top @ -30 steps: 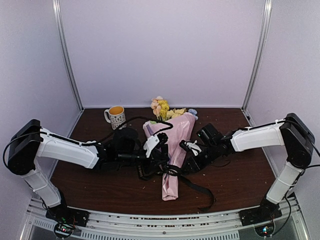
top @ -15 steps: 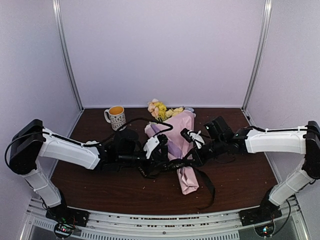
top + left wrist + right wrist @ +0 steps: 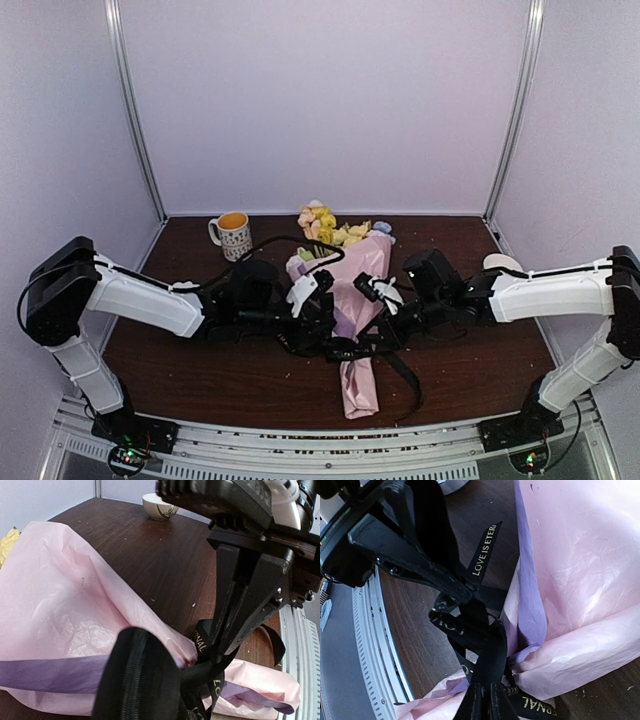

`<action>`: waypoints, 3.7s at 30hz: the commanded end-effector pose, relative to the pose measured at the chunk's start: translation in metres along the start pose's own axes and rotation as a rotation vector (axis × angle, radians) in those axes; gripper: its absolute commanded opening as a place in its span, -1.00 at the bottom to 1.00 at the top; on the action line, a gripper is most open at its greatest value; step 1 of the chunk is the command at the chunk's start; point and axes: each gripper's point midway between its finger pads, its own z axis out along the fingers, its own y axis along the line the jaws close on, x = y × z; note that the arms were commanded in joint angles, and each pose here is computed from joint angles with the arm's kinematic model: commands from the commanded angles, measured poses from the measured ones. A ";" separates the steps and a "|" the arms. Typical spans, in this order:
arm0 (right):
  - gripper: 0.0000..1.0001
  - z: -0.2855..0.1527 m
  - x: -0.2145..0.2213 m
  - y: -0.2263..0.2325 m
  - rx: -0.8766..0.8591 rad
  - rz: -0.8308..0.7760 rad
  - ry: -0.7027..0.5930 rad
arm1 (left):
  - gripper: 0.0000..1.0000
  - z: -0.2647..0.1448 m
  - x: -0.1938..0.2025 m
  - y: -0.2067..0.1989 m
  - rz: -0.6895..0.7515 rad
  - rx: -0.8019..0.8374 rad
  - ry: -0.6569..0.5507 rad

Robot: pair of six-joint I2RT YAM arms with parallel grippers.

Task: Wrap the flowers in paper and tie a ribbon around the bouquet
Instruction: Cross the half-tied ribbon over the folded bouquet, then tie the half-tied ribbon around the folded bouquet.

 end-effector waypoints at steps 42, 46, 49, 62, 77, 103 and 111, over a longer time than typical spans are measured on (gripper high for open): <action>-0.58 0.015 0.024 -0.013 -0.070 -0.179 0.374 | -1.00 0.000 -0.006 0.001 -0.028 0.026 -0.016; -0.59 0.019 0.028 -0.014 -0.083 -0.189 0.387 | -1.00 0.000 -0.006 0.001 -0.028 0.027 -0.015; -0.60 0.022 0.027 -0.011 -0.110 -0.188 0.390 | -1.00 0.000 -0.006 0.001 -0.029 0.027 -0.015; -0.34 0.036 0.017 -0.001 -0.119 -0.258 0.332 | -1.00 0.001 -0.005 0.000 -0.029 0.033 -0.011; -0.23 0.048 0.031 0.002 -0.153 -0.267 0.382 | -1.00 0.001 -0.004 0.000 -0.031 0.035 -0.010; -0.88 0.010 -0.018 -0.018 0.039 -0.209 0.227 | -1.00 0.001 -0.001 0.001 -0.034 0.031 0.002; -0.90 0.010 -0.015 -0.039 0.103 -0.143 0.230 | -1.00 0.001 0.001 0.002 -0.035 0.030 0.009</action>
